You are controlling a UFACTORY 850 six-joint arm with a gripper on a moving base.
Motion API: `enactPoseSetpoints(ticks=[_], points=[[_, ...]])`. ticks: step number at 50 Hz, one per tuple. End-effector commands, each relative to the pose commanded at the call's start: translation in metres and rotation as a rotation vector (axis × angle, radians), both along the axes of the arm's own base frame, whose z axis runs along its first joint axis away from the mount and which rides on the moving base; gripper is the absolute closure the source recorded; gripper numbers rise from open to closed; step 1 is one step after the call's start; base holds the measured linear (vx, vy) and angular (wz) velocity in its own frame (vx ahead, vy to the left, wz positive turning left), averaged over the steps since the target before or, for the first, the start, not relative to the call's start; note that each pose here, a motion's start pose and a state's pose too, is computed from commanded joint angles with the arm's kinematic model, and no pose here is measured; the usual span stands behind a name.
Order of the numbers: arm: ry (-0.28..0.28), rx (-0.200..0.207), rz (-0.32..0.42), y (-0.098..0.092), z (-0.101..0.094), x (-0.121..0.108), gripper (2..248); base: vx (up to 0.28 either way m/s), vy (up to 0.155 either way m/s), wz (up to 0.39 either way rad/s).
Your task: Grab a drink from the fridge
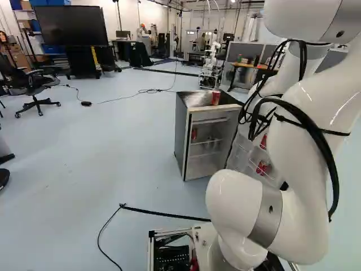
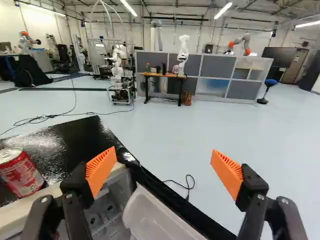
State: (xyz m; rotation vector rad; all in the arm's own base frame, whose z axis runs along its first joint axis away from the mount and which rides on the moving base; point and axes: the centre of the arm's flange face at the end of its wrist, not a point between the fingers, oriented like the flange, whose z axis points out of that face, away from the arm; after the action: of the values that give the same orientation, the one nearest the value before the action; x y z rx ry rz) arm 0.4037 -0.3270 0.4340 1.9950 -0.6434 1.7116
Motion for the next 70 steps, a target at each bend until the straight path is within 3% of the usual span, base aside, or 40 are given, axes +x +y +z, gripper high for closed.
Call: enactPoseSetpoints(ticks=[31, 70], points=[[0.033, 0.167, -0.218, -0.058, 0.012, -0.007, 3, 0.0, 0.0, 0.0], [0.127, 0.333, -0.291, -0.119, 0.027, 0.008, 3, 0.0, 0.0, 0.0]])
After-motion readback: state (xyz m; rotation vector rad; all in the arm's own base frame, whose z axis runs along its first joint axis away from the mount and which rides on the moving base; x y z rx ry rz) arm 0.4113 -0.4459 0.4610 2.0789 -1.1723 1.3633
